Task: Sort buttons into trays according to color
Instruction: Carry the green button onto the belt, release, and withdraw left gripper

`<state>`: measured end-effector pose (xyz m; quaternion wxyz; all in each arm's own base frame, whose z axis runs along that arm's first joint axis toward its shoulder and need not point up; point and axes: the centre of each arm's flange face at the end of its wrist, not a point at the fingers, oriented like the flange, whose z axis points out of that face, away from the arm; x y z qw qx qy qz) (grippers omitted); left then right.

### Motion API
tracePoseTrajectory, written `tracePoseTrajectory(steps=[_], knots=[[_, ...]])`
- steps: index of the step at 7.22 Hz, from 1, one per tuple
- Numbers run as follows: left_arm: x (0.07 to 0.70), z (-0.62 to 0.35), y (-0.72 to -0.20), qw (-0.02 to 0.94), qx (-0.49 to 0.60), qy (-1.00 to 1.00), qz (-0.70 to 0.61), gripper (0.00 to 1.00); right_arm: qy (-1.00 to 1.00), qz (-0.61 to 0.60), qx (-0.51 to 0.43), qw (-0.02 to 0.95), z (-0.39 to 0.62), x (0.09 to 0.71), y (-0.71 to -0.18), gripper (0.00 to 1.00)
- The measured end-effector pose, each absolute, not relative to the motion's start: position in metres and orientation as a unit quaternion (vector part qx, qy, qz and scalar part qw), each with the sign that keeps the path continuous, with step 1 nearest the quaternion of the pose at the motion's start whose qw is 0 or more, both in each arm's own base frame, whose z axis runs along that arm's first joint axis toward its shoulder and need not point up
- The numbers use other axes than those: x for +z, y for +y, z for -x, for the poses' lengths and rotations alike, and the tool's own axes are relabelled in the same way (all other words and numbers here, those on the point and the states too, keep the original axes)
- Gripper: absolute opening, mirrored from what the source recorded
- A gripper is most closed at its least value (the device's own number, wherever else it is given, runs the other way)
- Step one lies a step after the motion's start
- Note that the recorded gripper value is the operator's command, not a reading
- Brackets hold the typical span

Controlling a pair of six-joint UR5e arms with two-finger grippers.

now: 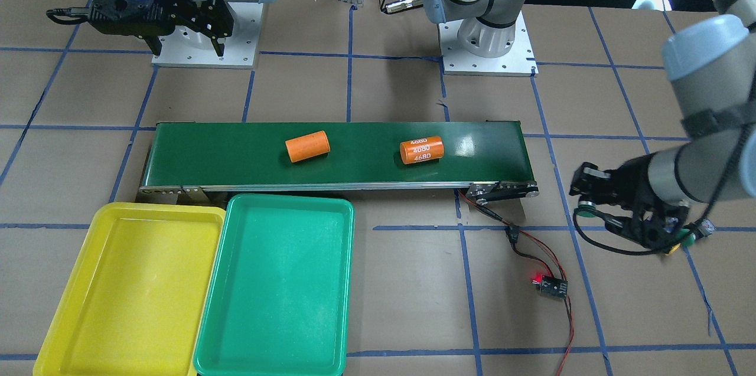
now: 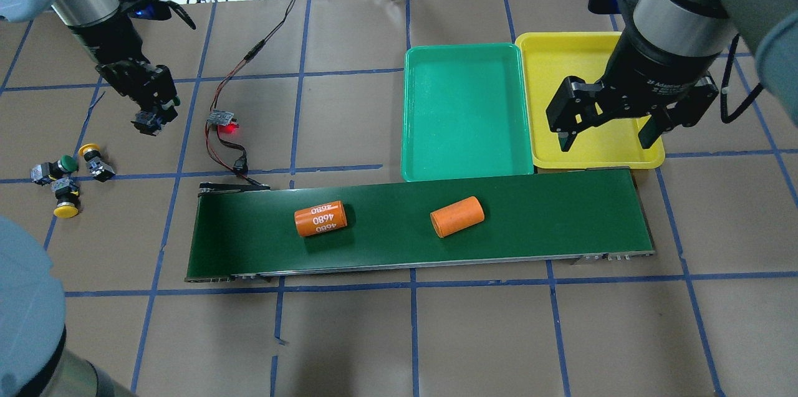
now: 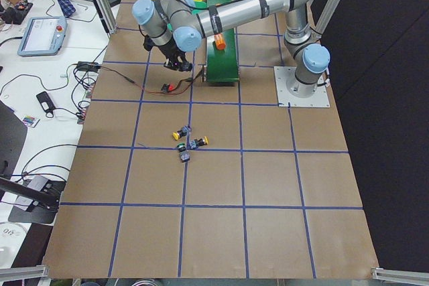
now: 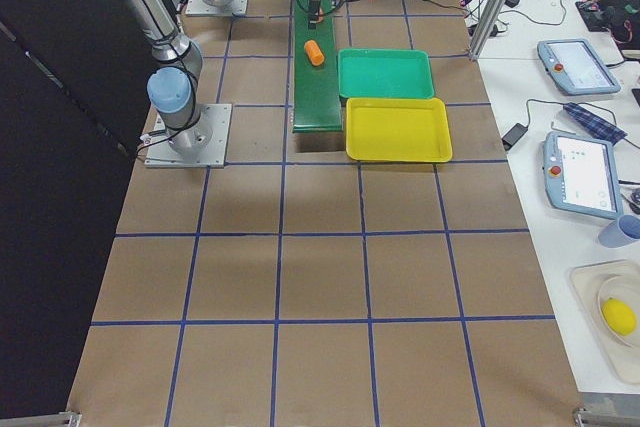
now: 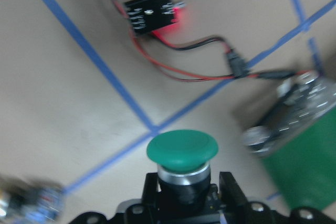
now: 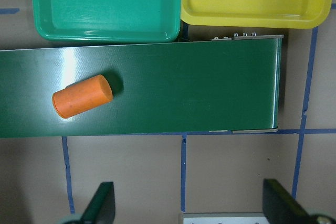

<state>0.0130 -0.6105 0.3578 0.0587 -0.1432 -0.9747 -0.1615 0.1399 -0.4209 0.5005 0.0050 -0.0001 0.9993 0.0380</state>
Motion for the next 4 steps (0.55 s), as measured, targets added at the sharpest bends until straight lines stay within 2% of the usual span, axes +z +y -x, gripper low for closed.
tracePoseTrajectory(steps=[2,4], knots=[[0.349,0.046,-0.546,0.039,-0.181,-0.980,0.068,0.00,0.999,0.001,0.038,0.006,-0.140,0.500,-0.421,1.00],[0.307,0.074,-0.494,0.020,-0.156,-0.987,0.026,0.00,0.999,0.001,0.043,0.005,-0.141,0.499,-0.420,1.00]])
